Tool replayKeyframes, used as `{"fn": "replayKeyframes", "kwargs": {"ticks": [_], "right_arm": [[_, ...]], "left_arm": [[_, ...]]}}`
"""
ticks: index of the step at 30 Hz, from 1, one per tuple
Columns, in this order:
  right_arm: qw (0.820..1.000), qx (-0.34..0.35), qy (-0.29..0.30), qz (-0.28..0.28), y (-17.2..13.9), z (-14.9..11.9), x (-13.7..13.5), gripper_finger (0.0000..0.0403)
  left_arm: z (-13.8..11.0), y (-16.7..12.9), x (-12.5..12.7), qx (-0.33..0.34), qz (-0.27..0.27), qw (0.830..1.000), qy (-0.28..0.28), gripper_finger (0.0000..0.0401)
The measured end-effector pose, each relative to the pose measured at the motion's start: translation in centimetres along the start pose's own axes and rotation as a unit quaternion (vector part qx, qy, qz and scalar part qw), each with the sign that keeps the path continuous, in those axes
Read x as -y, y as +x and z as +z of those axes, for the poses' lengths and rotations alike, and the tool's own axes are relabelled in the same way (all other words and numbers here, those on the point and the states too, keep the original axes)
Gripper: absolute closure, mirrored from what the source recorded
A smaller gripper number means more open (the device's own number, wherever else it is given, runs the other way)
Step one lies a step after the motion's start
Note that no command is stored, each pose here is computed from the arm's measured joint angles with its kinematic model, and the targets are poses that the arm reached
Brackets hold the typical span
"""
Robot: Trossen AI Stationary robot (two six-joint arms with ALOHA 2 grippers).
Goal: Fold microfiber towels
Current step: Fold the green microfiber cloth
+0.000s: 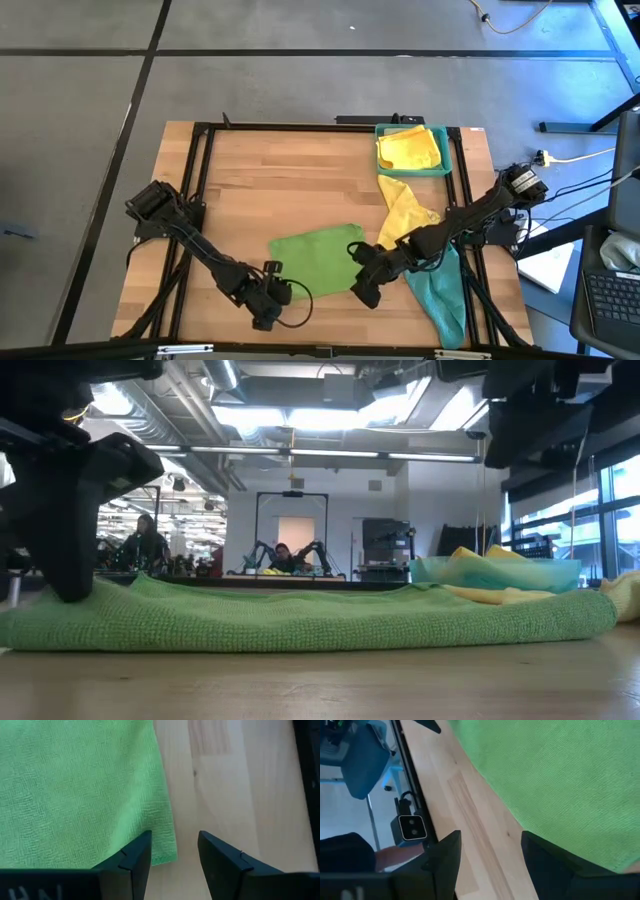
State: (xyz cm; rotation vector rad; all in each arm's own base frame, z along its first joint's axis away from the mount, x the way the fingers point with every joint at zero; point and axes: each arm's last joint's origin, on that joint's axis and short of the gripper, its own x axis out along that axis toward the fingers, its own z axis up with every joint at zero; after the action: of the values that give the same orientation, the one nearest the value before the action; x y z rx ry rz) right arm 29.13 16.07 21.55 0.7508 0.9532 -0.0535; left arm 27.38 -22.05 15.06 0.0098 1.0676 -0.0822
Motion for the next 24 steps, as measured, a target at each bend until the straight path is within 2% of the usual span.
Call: {"fn": "replayKeyframes", "kwargs": {"ticks": [11, 16, 18, 21, 24], "right_arm": [[1.000, 0.012, -0.012, 0.002, -0.2, 0.3, -0.3, 0.0193], [0.999, 0.043, -0.016, 0.013, -0.1, 0.6, -0.7, 0.0193], [0.998, 0.055, -0.035, 0.022, 0.1, 0.8, -0.9, 0.0193], [0.993, 0.071, -0.083, 0.039, 0.7, 0.9, -1.3, 0.0193], [0.991, 0.073, -0.105, 0.040, 1.2, 0.9, -1.3, 0.0193]], "left_arm": [[-0.2, 0.3, -0.1, -0.007, 0.006, 0.999, -0.033, 0.0248], [-0.1, 0.5, -0.3, -0.006, 0.013, 0.999, -0.038, 0.0248], [0.0, 0.9, -0.6, -0.013, 0.011, 0.999, -0.044, 0.0249], [0.1, 1.4, -0.8, -0.027, -0.002, 0.998, -0.063, 0.0266], [0.1, 1.4, -1.0, -0.044, -0.019, 0.995, -0.086, 0.0308]]}}
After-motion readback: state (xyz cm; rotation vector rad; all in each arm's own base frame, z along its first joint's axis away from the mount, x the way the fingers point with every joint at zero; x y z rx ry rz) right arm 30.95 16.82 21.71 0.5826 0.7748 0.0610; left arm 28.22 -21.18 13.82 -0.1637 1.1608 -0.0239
